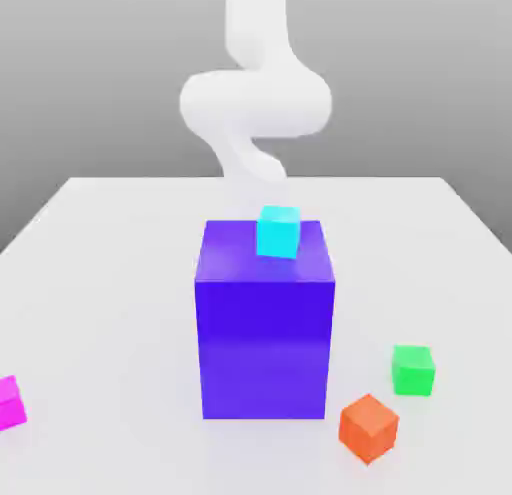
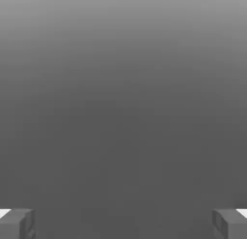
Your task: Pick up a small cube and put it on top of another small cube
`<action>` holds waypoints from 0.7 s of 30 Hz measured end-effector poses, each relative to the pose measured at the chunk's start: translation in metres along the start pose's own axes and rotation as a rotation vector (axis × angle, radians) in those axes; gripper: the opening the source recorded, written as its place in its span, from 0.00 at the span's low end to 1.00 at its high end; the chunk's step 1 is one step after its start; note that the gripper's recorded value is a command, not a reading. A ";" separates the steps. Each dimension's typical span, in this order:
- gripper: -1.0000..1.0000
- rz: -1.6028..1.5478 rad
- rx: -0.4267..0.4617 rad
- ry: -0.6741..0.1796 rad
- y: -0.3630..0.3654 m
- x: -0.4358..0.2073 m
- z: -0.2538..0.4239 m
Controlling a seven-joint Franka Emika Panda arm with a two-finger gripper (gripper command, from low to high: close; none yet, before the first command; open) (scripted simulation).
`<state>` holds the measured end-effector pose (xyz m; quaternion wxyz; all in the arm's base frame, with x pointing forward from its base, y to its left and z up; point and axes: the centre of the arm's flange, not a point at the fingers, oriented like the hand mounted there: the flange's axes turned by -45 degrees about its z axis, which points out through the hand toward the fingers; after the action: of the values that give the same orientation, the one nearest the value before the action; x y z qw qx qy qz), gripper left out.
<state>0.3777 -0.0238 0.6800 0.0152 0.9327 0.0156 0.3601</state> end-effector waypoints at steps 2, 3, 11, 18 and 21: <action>0.50 -0.045 -0.010 -0.054 0.021 -0.002 0.037; 0.50 -0.067 -0.013 -0.080 0.031 -0.005 0.054; 0.50 -0.218 -0.006 -0.283 0.120 -0.053 0.182; 0.50 -0.329 0.044 -0.455 0.199 -0.137 0.272; 0.50 -0.362 0.075 -0.526 0.235 -0.185 0.301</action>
<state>0.4470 -0.2710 0.3422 0.0484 0.9757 0.1902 0.0971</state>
